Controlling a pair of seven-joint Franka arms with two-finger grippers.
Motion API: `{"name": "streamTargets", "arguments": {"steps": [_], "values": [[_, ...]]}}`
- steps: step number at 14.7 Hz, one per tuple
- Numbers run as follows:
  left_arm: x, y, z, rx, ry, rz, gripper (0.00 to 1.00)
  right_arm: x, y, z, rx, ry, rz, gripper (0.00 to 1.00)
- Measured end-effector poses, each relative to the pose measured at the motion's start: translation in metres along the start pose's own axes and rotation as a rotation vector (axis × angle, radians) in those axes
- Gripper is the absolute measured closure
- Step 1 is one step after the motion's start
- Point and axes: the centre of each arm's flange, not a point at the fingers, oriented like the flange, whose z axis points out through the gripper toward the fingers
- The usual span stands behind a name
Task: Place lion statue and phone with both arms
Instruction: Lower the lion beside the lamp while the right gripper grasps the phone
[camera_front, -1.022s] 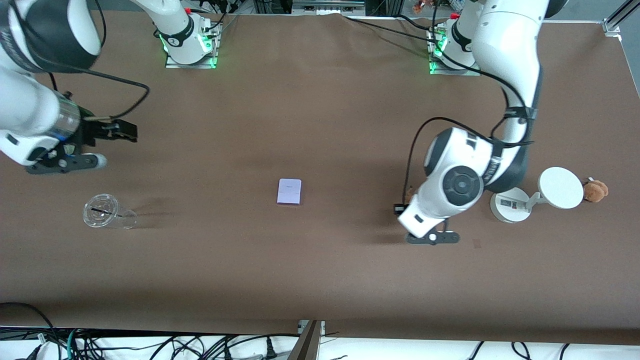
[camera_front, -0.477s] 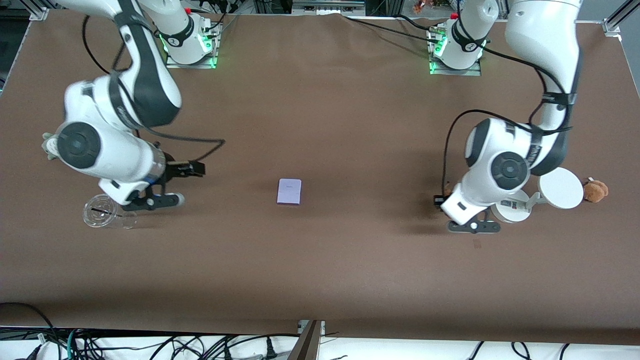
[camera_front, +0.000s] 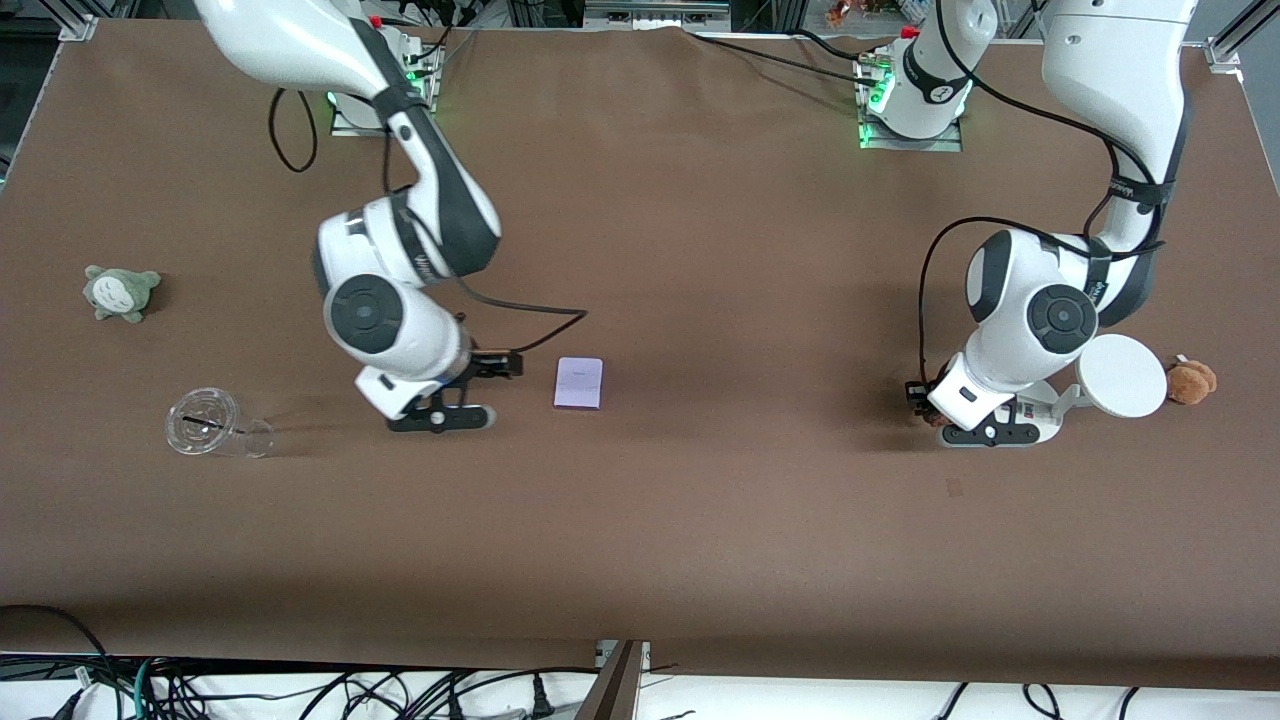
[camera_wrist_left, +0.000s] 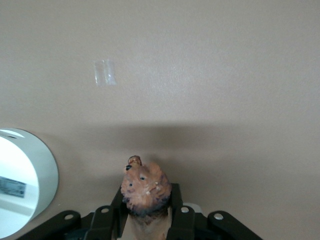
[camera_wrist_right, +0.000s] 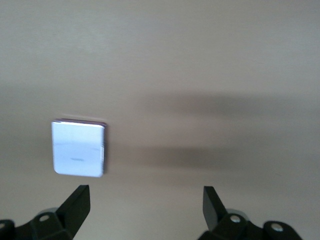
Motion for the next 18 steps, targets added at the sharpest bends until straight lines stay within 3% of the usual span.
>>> {"name": "streamTargets", "arguments": {"steps": [9, 17, 18], "values": [[-0.004, -0.005, 0.026, -0.003, 0.017, -0.007, 0.63, -0.023, -0.096, 0.088, 0.024, 0.098, 0.086, 0.00], [-0.005, -0.010, 0.034, -0.001, 0.006, -0.015, 0.63, -0.028, -0.106, 0.123, 0.013, 0.092, 0.094, 0.00], [-0.005, -0.010, 0.034, -0.001, 0.006, -0.015, 0.59, -0.029, -0.106, 0.123, 0.013, 0.092, 0.094, 0.00]]}}
